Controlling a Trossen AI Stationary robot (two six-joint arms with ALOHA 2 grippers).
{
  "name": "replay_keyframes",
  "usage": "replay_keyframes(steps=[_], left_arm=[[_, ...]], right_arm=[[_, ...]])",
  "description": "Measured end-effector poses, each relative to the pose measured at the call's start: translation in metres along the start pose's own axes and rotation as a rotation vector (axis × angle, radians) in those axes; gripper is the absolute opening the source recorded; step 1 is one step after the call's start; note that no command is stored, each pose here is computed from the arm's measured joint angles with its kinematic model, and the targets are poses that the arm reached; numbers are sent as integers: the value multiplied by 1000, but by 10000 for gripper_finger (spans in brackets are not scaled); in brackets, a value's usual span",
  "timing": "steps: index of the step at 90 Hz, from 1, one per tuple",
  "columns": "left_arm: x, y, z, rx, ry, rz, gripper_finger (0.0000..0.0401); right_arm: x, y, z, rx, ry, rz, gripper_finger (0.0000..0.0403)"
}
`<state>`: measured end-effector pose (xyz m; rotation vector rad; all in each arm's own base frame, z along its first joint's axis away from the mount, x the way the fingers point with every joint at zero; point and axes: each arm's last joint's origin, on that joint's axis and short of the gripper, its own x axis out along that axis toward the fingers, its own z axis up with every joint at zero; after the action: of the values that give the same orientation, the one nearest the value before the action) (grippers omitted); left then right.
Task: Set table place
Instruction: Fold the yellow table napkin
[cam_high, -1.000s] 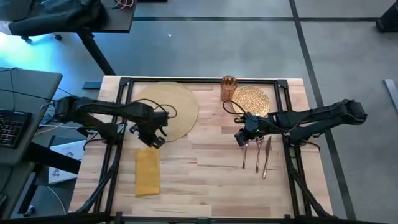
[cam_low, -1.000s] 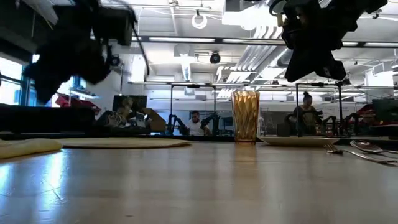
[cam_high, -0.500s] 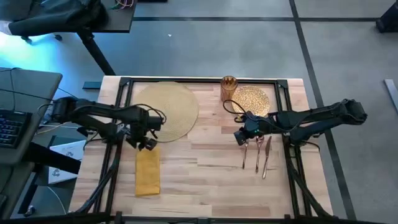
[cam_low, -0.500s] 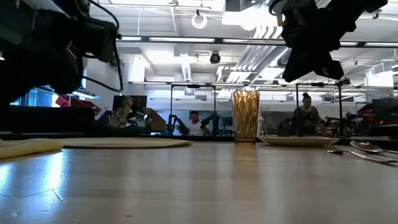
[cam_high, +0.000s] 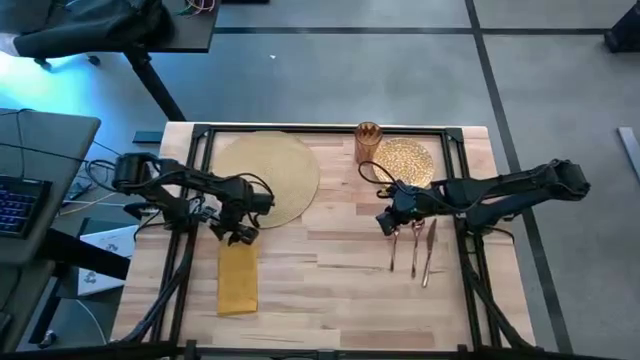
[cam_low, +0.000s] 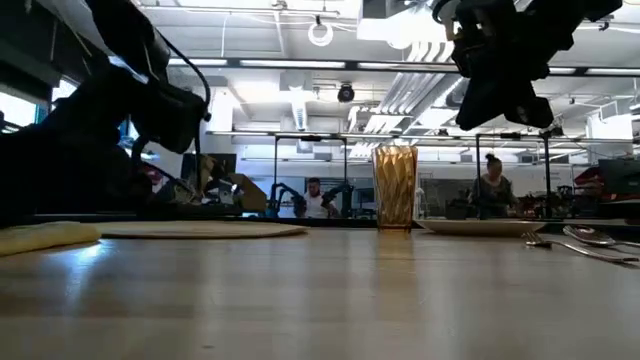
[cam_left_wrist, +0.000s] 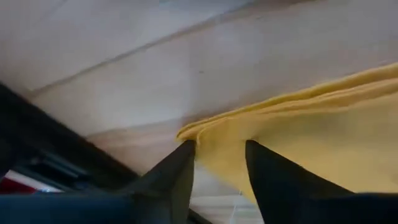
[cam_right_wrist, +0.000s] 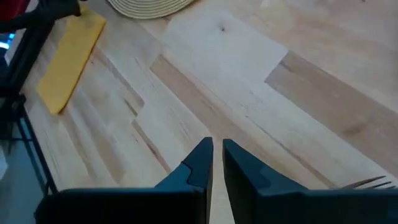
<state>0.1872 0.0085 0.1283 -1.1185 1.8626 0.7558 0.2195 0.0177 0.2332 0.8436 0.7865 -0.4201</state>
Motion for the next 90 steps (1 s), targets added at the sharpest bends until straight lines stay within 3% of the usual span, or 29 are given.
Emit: replay_keyframes(steps=[18, 30, 45, 54, 65, 80, 90], left_arm=[[-9, -4, -2, 50, -29, -13, 11], [-35, -9, -10, 98, -74, -21, 2], [-100, -18, -44, 234, -176, -78, 0], [-148, -17, -73, 309, -274, -209, 0], [-213, -8, -112, 369, -444, -443, 0], [-303, 21, -167, 415, -876, -809, 0], [-339, 40, -197, 441, -1128, -965, 0]], right_arm=[[0, 0, 0, -2, 4, 2, 20], [0, 0, 0, -19, 4, 2, 20], [0, 1, 1, -23, -4, 14, 20], [0, 4, 3, -22, -26, 45, 20], [-1, 10, 7, -43, -86, 94, 20], [-2, 14, 17, -72, -165, 151, 20], [-2, 12, 22, -59, -184, 149, 20]])
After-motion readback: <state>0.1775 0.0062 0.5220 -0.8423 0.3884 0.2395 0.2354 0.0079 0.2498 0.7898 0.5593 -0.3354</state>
